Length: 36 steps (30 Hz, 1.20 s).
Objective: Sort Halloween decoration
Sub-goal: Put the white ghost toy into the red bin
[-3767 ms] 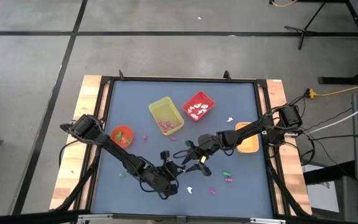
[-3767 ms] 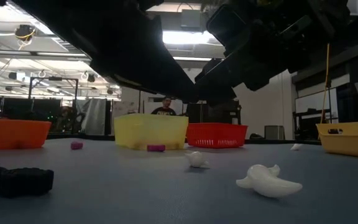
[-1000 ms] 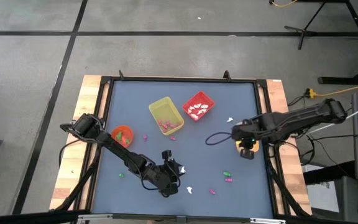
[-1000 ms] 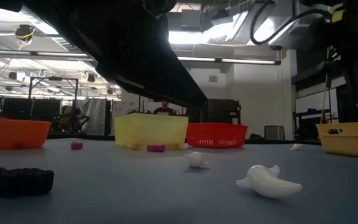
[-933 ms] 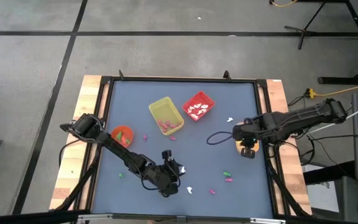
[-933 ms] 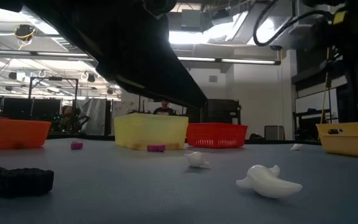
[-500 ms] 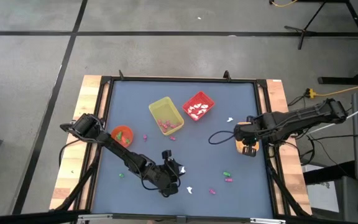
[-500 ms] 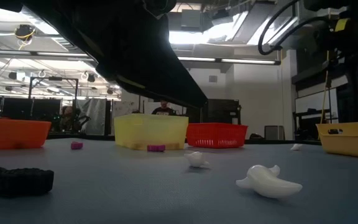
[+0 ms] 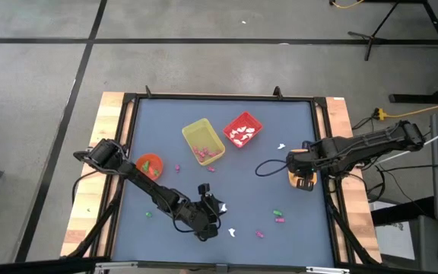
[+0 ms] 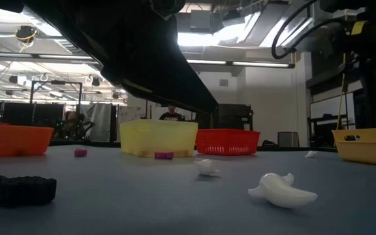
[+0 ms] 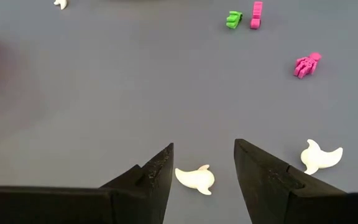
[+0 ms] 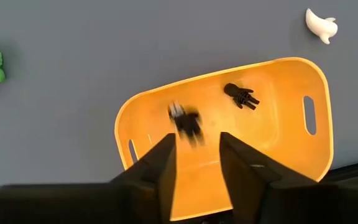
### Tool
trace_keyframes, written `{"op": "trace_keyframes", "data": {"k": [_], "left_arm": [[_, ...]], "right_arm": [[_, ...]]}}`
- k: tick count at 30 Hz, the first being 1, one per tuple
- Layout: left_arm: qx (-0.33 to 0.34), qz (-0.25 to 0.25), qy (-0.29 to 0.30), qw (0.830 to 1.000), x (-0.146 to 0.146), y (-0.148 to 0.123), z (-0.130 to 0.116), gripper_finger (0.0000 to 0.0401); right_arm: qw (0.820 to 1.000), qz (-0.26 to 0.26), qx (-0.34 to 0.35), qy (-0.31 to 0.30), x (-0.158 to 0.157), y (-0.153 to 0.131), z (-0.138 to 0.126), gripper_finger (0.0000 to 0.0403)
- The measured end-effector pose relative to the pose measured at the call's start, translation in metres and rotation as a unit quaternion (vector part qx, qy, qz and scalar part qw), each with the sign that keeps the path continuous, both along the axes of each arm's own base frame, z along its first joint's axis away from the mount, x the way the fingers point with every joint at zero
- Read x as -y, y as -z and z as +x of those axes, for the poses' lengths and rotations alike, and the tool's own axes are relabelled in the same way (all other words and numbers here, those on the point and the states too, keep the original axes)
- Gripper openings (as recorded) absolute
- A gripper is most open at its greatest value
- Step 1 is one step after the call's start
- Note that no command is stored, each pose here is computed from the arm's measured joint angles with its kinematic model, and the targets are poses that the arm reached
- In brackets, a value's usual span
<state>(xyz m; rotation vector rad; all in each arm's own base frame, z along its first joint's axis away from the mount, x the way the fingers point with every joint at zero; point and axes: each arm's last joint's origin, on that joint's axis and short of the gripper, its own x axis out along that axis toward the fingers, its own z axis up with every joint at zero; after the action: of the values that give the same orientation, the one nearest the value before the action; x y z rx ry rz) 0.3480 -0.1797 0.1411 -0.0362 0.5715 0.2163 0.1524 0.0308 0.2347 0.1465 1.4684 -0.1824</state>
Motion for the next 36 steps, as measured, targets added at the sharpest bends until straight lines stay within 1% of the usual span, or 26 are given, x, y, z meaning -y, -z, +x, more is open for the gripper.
{"op": "trace_keyframes", "data": {"k": [5,10,31,36], "left_arm": [[0.0,0.0,0.0,1.0,0.0,0.0,0.0,0.0153],[0.0,0.0,0.0,1.0,0.0,0.0,0.0,0.0154],[0.0,0.0,0.0,1.0,0.0,0.0001,-0.0001,0.0153],[0.0,0.0,0.0,1.0,0.0,0.0001,-0.0001,0.0153]], "right_arm": [[1.0,-0.001,-0.001,0.0,0.0001,0.0,-0.0003,0.0175],[1.0,-0.001,-0.001,0.001,0.0001,0.0,-0.0002,0.0201],[1.0,0.004,-0.001,0.001,-0.0002,0.0,-0.0001,0.0205],[1.0,0.004,0.003,-0.016,-0.0004,-0.0001,0.0009,0.0205]]}}
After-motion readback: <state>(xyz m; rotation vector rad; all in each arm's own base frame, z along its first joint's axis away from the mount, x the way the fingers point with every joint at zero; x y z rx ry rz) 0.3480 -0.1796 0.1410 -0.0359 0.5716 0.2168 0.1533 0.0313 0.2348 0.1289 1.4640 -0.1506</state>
